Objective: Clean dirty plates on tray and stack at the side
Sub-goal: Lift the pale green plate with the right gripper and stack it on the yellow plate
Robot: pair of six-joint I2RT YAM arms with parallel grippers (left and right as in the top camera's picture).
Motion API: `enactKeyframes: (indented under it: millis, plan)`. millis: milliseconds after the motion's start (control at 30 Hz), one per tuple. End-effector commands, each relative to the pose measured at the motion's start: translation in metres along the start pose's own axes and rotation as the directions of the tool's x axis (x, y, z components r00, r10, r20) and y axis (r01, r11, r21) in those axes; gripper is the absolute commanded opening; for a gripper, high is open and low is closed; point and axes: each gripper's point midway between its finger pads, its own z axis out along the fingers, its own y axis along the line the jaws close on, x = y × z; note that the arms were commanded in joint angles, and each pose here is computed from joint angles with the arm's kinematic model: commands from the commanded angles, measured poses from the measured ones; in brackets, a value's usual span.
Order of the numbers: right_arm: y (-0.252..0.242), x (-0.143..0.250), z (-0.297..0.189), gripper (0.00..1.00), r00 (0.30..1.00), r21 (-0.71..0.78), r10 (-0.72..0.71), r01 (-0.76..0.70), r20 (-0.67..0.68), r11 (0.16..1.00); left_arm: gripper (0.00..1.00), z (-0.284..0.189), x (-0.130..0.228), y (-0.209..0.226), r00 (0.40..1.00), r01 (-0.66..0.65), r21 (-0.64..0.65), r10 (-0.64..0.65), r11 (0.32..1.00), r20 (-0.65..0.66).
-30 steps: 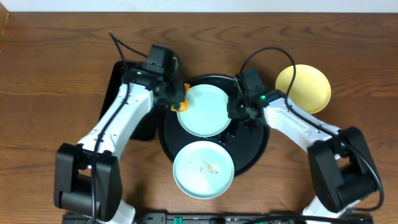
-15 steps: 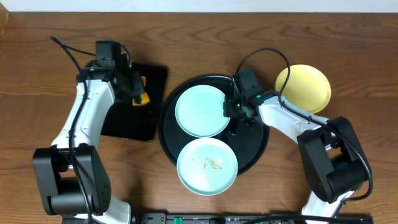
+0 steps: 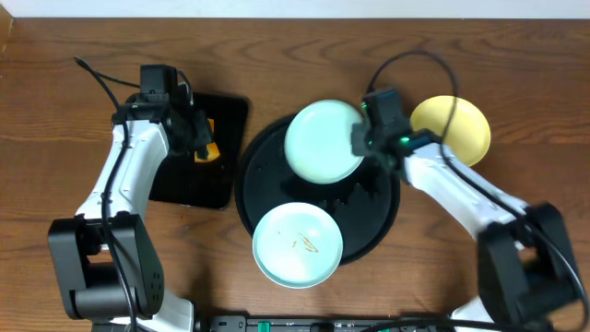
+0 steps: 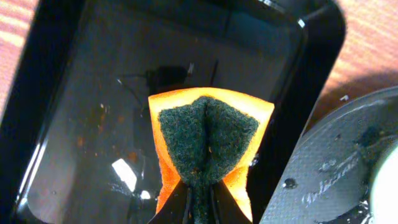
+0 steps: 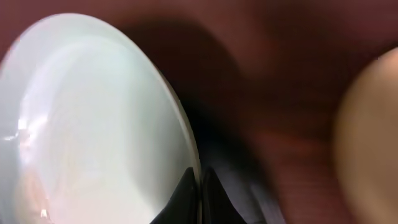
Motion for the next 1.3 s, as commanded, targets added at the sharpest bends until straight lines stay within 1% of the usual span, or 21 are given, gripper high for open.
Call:
enactKeyframes:
  millis: [0,133,233,333,400,500,633,767,833,1000,1100,1267]
  plan:
    - [-0.039,-0.037,-0.028,0.01,0.988,0.200,-0.088,0.062,0.127,0.978,0.09,0.008,0.010,0.006,0.999,-0.010,-0.014,0.009,1.000,-0.032]
    - [-0.079,-0.062,-0.060,0.01,0.969,0.393,-0.136,0.045,0.205,0.918,0.09,0.009,0.012,0.007,0.999,-0.009,-0.016,0.008,1.000,-0.037]
    - [-0.113,-0.075,-0.085,0.01,0.958,0.527,-0.149,-0.003,0.245,0.850,0.09,0.009,0.012,0.007,0.999,-0.009,-0.016,0.009,1.000,-0.037]
    - [-0.146,-0.085,-0.107,0.01,0.949,0.647,-0.166,-0.049,0.267,0.761,0.09,0.009,0.012,0.007,0.999,-0.009,-0.015,0.009,1.000,-0.037]
    - [-0.169,-0.093,-0.123,0.01,0.944,0.734,-0.199,-0.062,0.263,0.677,0.09,0.009,0.011,0.007,0.999,-0.010,-0.015,0.009,1.000,-0.033]
    - [-0.194,-0.103,-0.140,0.01,0.941,0.807,-0.230,-0.071,0.249,0.586,0.09,0.009,0.010,0.006,1.000,-0.010,-0.014,0.010,1.000,-0.029]
    - [-0.221,-0.110,-0.151,0.01,0.944,0.853,-0.264,-0.033,0.198,0.521,0.08,0.009,0.009,0.006,1.000,-0.010,-0.013,0.010,1.000,-0.026]
    - [-0.243,-0.103,-0.154,0.01,0.959,0.875,-0.242,-0.013,0.148,0.483,0.09,0.009,0.009,0.006,1.000,-0.010,-0.013,0.010,1.000,-0.026]
    - [-0.253,-0.096,-0.153,0.01,0.967,0.879,-0.225,0.002,0.120,0.477,0.08,0.009,0.009,0.006,1.000,-0.010,-0.013,0.010,1.000,-0.026]
    - [-0.262,-0.084,-0.143,0.01,0.978,0.849,-0.178,0.002,0.109,0.528,0.08,0.009,0.009,0.006,1.000,-0.011,-0.013,0.010,1.000,-0.024]
    - [-0.266,-0.077,-0.142,0.01,0.982,0.843,-0.133,-0.041,0.133,0.536,0.08,0.009,0.009,0.006,1.000,-0.011,-0.012,0.010,1.000,-0.024]
    - [-0.267,-0.075,-0.141,0.01,0.983,0.840,-0.119,-0.056,0.142,0.540,0.08,0.009,0.009,0.006,1.000,-0.011,-0.012,0.010,1.000,-0.024]
